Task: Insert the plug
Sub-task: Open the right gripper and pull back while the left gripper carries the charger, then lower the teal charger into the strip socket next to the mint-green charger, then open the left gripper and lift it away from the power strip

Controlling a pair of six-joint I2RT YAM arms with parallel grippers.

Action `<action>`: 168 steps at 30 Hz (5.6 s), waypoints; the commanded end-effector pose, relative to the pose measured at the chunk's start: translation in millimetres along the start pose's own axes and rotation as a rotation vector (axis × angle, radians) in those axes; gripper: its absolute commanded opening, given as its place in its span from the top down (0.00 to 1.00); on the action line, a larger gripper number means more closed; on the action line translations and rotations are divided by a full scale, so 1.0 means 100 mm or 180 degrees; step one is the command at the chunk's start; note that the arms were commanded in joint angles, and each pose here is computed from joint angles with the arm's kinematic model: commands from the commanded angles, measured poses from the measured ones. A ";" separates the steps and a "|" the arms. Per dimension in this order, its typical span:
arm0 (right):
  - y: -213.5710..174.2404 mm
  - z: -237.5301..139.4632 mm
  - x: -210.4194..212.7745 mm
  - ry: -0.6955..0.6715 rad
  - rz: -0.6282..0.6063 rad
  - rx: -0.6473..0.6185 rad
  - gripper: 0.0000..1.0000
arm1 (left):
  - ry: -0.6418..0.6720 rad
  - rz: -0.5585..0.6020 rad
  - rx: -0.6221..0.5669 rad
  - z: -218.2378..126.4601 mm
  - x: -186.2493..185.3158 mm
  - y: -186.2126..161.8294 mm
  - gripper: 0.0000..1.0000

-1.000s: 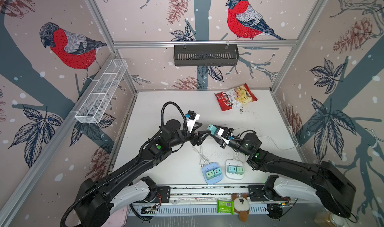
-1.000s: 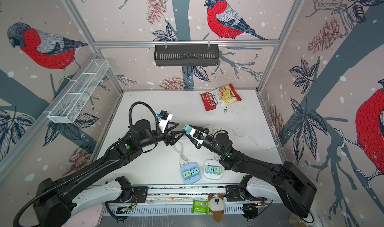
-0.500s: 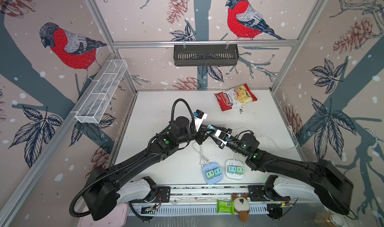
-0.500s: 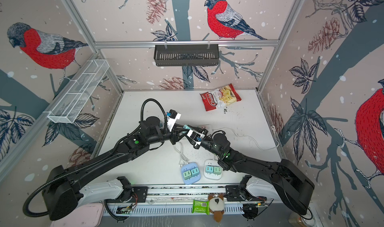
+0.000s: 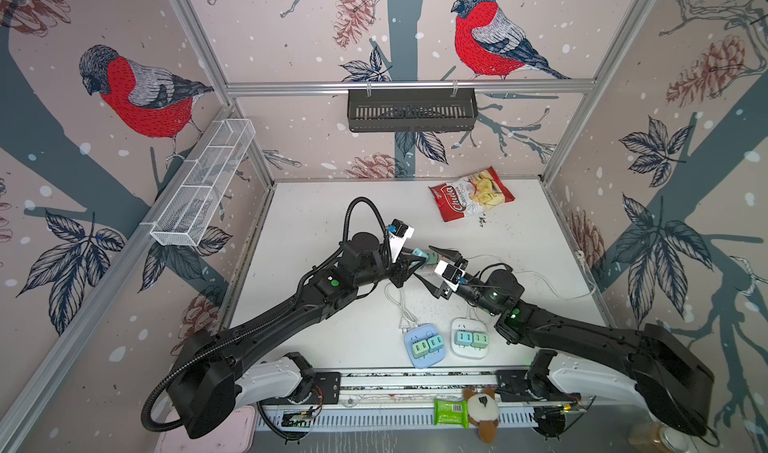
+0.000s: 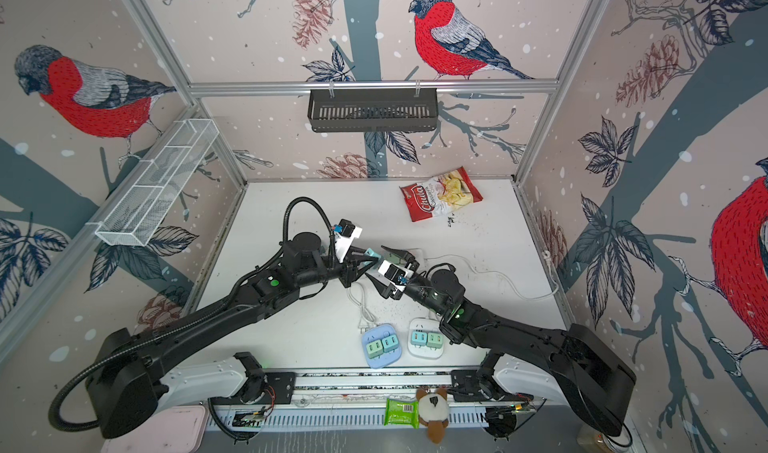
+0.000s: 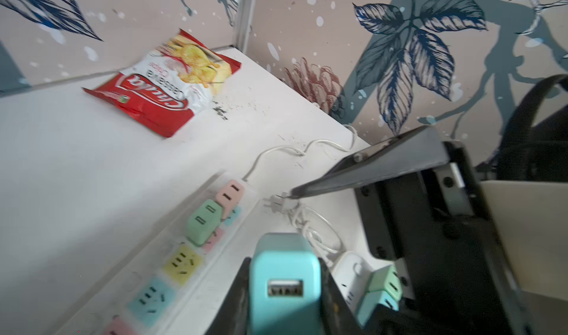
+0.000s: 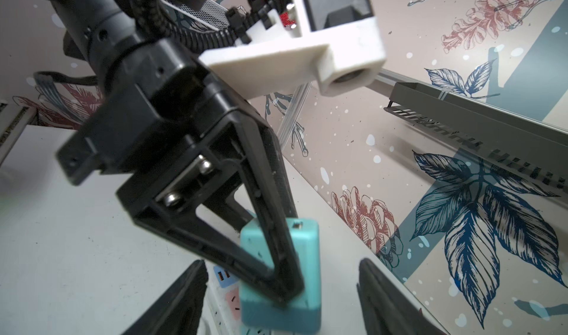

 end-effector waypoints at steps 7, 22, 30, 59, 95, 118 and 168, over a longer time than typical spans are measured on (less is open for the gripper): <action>0.13 -0.36 -0.02 -0.0136 0.0032 -0.0420 0.15 | 0.0339 0.1508 -0.0116 -0.17 0.21 -0.45 1.00; -0.15 -0.54 -1.01 -0.1581 0.0735 -0.0054 0.10 | -0.0315 0.2127 0.0677 0.24 0.07 -0.84 1.00; -0.52 -0.57 -1.67 -0.2334 0.1343 0.0211 0.09 | -0.0358 0.2132 0.0874 0.35 0.12 -0.90 1.00; -0.96 -0.54 -2.02 -0.2794 0.1714 0.0324 0.07 | -0.0661 0.2201 0.1334 0.94 0.74 -0.82 1.00; -0.98 -0.55 -2.05 -0.2774 0.1781 0.0338 0.07 | -0.1065 0.2002 0.1740 1.19 0.79 -1.08 1.00; -1.00 -0.54 -2.06 -0.2773 0.1811 0.0349 0.07 | -0.0969 0.1621 0.2292 1.26 0.77 -1.41 1.00; -1.07 -0.42 -2.11 -0.2871 0.1783 0.0502 0.06 | 0.3670 -0.1070 -0.0980 -1.47 1.63 -1.17 0.03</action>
Point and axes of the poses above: each gripper's point midway between its finger pads, its own z axis out along the fingers, its own x axis along the line the jaws close on, y = z × x, the point moved 7 cm from there along -z, back along the fingers, and after that the axes turned 12 degrees about z, right-handed, at the moved point
